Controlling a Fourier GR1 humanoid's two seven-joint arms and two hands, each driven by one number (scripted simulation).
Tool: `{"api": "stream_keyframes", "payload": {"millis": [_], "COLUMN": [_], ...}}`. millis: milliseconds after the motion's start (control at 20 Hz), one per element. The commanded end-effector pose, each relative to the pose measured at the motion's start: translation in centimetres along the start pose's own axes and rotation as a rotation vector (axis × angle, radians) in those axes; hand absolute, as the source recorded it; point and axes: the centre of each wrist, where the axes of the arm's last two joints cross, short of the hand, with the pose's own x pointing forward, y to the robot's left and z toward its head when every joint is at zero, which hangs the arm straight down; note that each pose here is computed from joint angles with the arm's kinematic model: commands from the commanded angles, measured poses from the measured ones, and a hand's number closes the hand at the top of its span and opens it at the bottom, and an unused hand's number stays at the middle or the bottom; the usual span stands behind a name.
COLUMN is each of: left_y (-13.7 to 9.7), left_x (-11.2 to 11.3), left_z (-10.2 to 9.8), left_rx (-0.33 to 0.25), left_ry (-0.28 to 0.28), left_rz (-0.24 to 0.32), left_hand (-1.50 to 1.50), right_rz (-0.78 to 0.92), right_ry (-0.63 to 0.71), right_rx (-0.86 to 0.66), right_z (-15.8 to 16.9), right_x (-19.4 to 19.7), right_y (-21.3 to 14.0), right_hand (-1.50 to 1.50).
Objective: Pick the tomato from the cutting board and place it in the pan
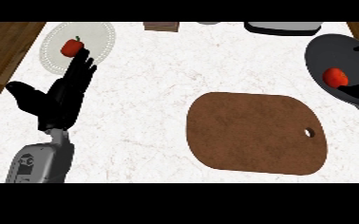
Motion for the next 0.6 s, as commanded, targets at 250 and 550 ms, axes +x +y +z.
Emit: {"api": "stream_keyframes", "payload": {"millis": [250, 550], "left_y": [0.4, 2.6], "left_x": [0.4, -1.2], "left_z": [0.3, 0.8], "left_rx": [0.016, 0.047], "left_ry": [-0.002, 0.022], "left_rz": [-0.006, -0.004], "left_hand": [0.0, 0.0], "right_rz": [-0.375, -0.647], "right_ry": [-0.056, -0.053], "right_rx": [-0.138, -0.161], "right_z": [0.5, 2.5], "right_x": [-2.1, -5.6], "right_y": [-3.4, -7.4], "right_hand": [-1.5, -1.5]}}
